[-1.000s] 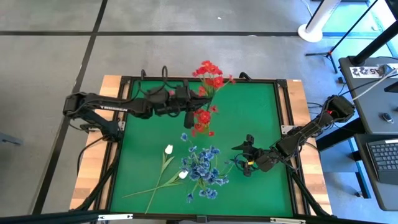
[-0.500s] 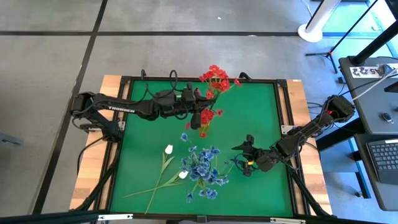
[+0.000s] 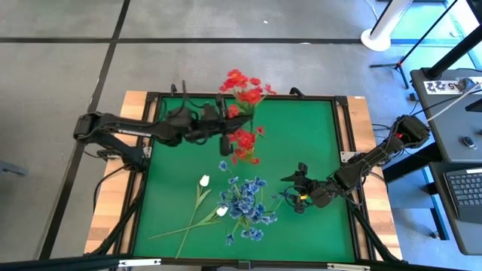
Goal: Sort flowers into vase by color
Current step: Put the orange flowers into the yellow vase
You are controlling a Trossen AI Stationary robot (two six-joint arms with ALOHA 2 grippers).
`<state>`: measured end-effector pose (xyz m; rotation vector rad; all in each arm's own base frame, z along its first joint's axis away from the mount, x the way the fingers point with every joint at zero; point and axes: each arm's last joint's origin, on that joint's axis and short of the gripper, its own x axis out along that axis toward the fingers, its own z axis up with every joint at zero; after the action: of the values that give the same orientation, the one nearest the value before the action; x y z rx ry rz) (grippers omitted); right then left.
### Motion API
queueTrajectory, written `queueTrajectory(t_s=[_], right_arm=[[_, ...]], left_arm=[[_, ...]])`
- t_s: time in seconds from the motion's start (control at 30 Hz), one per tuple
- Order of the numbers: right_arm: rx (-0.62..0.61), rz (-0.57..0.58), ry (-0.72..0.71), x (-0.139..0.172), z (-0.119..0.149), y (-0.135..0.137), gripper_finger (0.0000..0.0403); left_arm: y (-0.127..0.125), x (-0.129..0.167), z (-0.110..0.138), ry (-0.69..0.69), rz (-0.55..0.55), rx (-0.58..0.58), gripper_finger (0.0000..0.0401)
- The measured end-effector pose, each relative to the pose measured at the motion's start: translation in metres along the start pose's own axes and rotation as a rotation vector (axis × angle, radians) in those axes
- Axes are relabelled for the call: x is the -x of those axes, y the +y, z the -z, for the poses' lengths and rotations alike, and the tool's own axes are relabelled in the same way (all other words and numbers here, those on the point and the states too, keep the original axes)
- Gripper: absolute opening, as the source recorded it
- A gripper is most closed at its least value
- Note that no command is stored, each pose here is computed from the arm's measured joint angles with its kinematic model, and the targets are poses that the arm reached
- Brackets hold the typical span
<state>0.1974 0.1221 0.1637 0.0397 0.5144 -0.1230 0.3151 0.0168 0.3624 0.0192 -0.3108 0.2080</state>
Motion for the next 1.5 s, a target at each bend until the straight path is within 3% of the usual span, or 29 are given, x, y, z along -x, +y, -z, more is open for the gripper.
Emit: queueTrajectory(t_s=[0.23, 0.33, 0.43, 0.57, 0.7, 1.23, 1.5], right_arm=[[-0.002, 0.004, -0.005, 0.0, 0.0, 0.0, 0.0243], [-0.002, 0.002, -0.004, 0.0, 0.0, 0.0, 0.0243], [-0.002, -0.002, -0.002, 0.0, 0.0, 0.0, 0.0243], [-0.001, -0.002, -0.002, 0.0, 0.0, 0.0, 0.0243], [0.0, -0.001, -0.003, 0.0, 0.0, 0.0, 0.0243], [0.001, -0.001, 0.0, 0.0, 0.0, 0.0, 0.0243], [0.003, 0.008, -0.005, 0.0, 0.0, 0.0, 0.0243]], left_arm=[[-0.035, 0.023, -0.031, -0.069, 0.102, -0.038, 0.0], [-0.051, 0.036, -0.041, -0.057, 0.078, -0.08, 0.0], [-0.061, 0.048, -0.043, 0.041, -0.016, -0.126, 0.0], [-0.068, 0.055, -0.025, 0.18, -0.11, -0.121, 0.0], [-0.066, 0.065, 0.002, 0.22, -0.194, -0.106, 0.0], [-0.025, 0.149, 0.089, -0.025, -0.345, 0.142, 0.0], [-0.002, 0.146, 0.107, -0.036, -0.367, 0.222, 0.0]])
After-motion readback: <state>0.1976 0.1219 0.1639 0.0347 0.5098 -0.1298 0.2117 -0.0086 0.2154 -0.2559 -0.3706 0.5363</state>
